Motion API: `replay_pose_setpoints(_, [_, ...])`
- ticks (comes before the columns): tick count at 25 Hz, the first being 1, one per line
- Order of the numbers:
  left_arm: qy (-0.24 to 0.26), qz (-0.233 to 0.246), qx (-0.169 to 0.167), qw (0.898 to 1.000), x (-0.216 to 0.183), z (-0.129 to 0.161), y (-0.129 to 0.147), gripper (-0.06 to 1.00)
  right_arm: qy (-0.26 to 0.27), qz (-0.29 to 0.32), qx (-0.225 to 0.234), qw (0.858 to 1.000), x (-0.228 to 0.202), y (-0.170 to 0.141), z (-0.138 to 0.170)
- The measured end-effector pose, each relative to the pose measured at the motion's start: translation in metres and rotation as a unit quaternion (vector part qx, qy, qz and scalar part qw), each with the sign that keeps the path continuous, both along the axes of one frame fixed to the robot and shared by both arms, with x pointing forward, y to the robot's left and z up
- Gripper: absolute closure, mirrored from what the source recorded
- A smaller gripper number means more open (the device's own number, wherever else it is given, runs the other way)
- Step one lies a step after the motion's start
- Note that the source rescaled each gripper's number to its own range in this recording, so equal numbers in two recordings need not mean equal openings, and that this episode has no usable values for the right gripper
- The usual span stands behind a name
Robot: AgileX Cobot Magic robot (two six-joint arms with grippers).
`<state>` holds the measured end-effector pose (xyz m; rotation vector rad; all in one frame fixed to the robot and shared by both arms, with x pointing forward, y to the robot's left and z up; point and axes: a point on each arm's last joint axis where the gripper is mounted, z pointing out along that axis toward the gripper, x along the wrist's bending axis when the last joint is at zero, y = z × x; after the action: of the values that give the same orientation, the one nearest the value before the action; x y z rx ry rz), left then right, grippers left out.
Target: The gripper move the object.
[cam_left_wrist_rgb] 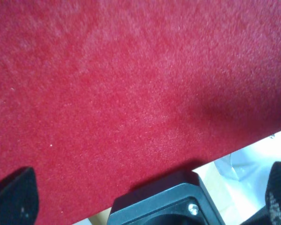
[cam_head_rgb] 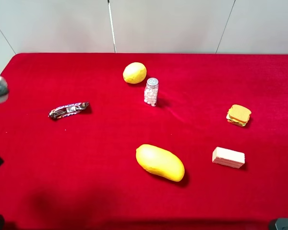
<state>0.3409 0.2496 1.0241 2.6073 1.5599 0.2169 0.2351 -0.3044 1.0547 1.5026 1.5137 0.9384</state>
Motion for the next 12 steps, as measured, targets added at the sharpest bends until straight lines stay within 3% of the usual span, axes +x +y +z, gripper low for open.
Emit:
replay_pose_setpoints(5, [-0.017,-0.002,-0.010,1.000,-0.015,-0.017,0.009,-0.01,0.000,0.000,0.000,1.000,0.000,0.000,0.000])
replay_pose_setpoints(12, [-0.043,-0.001,-0.027,0.999,-0.023,-0.013,0.013,-0.01,0.000,0.000,0.000,1.000,0.000,0.000,0.000])
